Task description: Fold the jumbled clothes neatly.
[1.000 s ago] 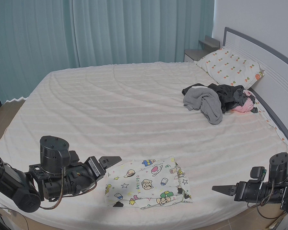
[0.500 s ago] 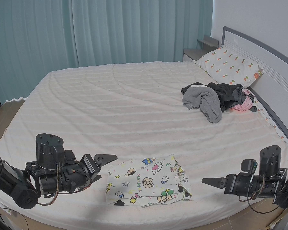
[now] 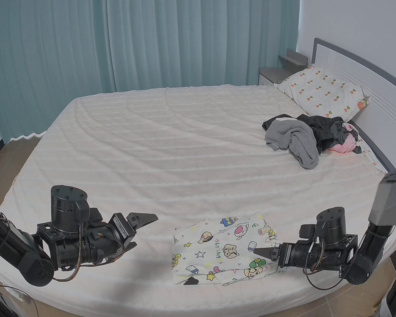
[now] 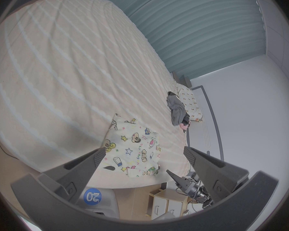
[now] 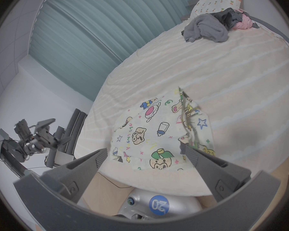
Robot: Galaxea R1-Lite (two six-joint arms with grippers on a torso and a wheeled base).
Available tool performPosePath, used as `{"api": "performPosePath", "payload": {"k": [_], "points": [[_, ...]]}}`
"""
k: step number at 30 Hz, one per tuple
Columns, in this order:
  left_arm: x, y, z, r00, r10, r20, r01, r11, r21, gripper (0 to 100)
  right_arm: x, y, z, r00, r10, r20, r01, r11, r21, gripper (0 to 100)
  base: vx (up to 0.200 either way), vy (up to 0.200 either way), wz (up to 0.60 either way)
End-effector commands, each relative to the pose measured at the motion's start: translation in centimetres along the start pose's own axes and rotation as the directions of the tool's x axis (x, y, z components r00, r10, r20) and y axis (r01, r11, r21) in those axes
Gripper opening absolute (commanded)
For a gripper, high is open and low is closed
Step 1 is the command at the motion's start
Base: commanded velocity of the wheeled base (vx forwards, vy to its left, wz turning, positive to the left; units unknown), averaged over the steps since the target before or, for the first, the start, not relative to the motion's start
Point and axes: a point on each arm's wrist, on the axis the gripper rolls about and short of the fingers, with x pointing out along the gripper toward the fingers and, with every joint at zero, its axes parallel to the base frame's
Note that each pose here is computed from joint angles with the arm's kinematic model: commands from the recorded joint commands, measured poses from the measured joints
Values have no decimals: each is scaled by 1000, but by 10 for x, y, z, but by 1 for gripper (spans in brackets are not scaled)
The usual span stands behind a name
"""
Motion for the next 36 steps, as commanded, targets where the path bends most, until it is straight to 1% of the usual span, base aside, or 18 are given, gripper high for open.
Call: {"api": "performPosePath", "payload": {"k": [1, 3, 5, 6, 14, 21, 23, 27, 29, 31, 35, 36], "points": [[19, 16, -5, 999, 47, -23, -48, 999, -9, 100, 21, -31, -19, 996, -74, -51, 75, 997, 25, 100, 0, 0, 0], [24, 19, -6, 999, 48, -23, -48, 999, -11, 100, 19, -36, -15, 997, -72, -10, 73, 997, 34, 100, 0, 0, 0], [24, 20, -6, 999, 49, -24, -49, 999, -16, 100, 18, -37, -14, 997, -72, 0, 72, 997, 33, 100, 0, 0, 0], [25, 22, -7, 998, 56, -33, -57, 998, -33, 100, 16, -41, -11, 997, -78, 16, 77, 996, 35, 100, 0, 0, 0], [32, 28, -9, 997, 65, -38, -67, 997, -36, 100, 13, -42, -16, 997, -82, 6, 82, 996, 29, 100, 0, 0, 0], [37, 31, -10, 998, 54, -25, -54, 998, -31, 100, 18, -40, -19, 998, -57, 11, 57, 998, 12, 100, 0, 0, 0], [38, 32, -10, 998, 57, -32, -58, 998, -30, 100, 19, -38, -18, 999, -43, 13, 43, 999, 2, 100, 0, 0, 0], [41, 36, -11, 997, 71, -39, -73, 997, -34, 100, 22, -38, -22, 1000, -17, -13, 17, 1000, -1, 100, 0, 0, 0], [41, 36, -11, 997, 73, -40, -74, 997, -34, 100, 22, -38, -22, 1000, -11, -11, 11, 1000, -5, 100, 0, 0, 0], [41, 36, -11, 997, 66, -34, -67, 997, -33, 100, 23, -36, -21, 1000, 15, -3, -15, 1000, -12, 100, 0, 0, 0], [42, 37, -11, 997, 69, -34, -70, 997, -34, 100, 23, -37, -22, 1000, 13, -13, -14, 1000, -10, 100, 0, 0, 0], [42, 37, -11, 997, 69, -34, -70, 997, -34, 100, 23, -37, -22, 1000, 13, -10, -13, 1000, -10, 0, 0, 0, 0]]}}
